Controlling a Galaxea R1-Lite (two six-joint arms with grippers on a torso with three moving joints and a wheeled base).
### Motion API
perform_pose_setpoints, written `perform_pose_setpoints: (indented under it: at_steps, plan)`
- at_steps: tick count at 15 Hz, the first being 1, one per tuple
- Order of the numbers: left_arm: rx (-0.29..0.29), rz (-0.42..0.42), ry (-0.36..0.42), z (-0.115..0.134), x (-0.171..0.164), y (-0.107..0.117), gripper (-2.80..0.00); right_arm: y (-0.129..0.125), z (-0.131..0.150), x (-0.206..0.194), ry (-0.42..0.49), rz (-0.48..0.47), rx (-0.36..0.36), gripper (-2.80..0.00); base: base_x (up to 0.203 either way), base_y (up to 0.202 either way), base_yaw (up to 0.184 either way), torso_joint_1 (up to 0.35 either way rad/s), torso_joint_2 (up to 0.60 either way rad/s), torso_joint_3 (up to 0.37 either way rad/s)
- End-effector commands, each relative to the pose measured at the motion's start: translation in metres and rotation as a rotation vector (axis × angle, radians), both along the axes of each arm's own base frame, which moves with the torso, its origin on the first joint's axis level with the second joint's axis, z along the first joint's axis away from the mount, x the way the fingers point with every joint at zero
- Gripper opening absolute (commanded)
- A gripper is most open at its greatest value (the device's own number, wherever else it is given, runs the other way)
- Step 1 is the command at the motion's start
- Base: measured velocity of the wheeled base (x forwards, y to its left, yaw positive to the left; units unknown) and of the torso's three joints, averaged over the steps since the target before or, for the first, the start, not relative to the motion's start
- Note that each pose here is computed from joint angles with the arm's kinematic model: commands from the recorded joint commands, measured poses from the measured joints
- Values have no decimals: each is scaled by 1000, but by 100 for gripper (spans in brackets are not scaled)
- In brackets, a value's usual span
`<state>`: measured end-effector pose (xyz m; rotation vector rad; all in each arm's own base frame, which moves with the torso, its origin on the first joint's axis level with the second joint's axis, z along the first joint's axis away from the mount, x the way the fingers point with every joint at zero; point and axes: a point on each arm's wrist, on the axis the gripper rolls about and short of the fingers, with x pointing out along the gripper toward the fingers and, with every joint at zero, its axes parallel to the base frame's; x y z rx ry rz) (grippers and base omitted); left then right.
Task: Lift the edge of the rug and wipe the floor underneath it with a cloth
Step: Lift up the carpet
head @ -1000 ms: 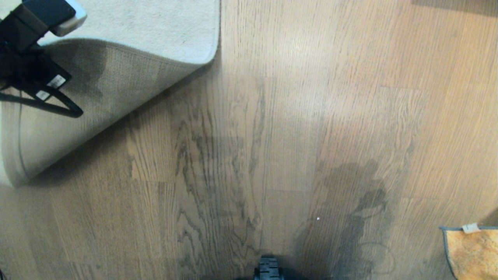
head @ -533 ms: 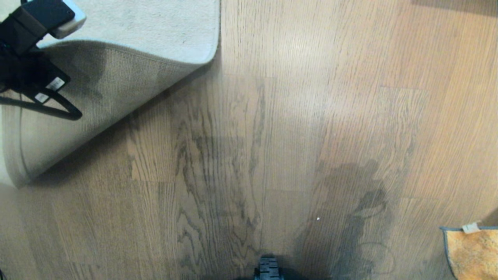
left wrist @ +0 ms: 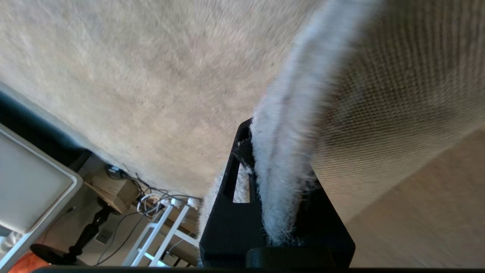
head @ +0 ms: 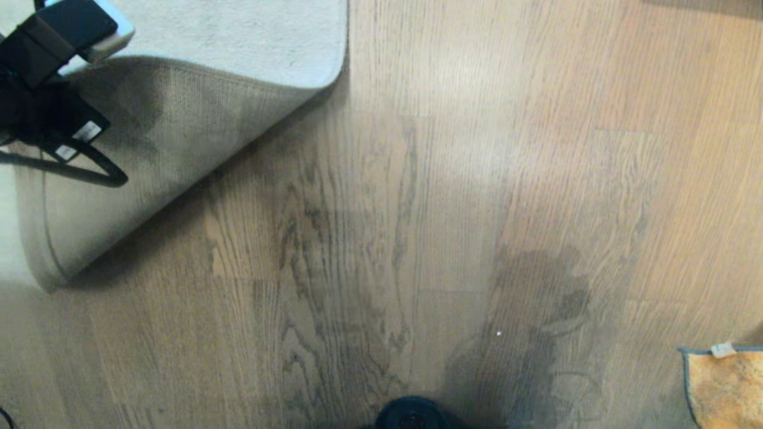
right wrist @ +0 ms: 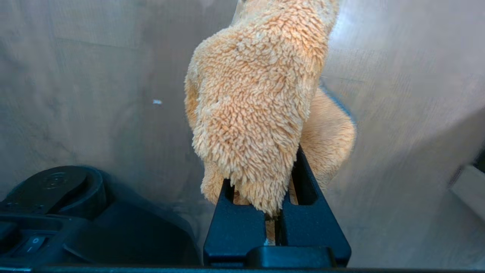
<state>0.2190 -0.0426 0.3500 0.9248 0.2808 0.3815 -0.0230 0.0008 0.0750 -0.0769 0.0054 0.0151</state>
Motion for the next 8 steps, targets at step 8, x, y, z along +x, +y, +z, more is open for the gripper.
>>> perform_pose_setpoints:
  at_steps: [8]
  plan:
    - [8, 4, 12, -2, 1, 0, -280, 0, 0, 0, 2, 0, -1, -280, 0, 192, -3, 3, 2, 2]
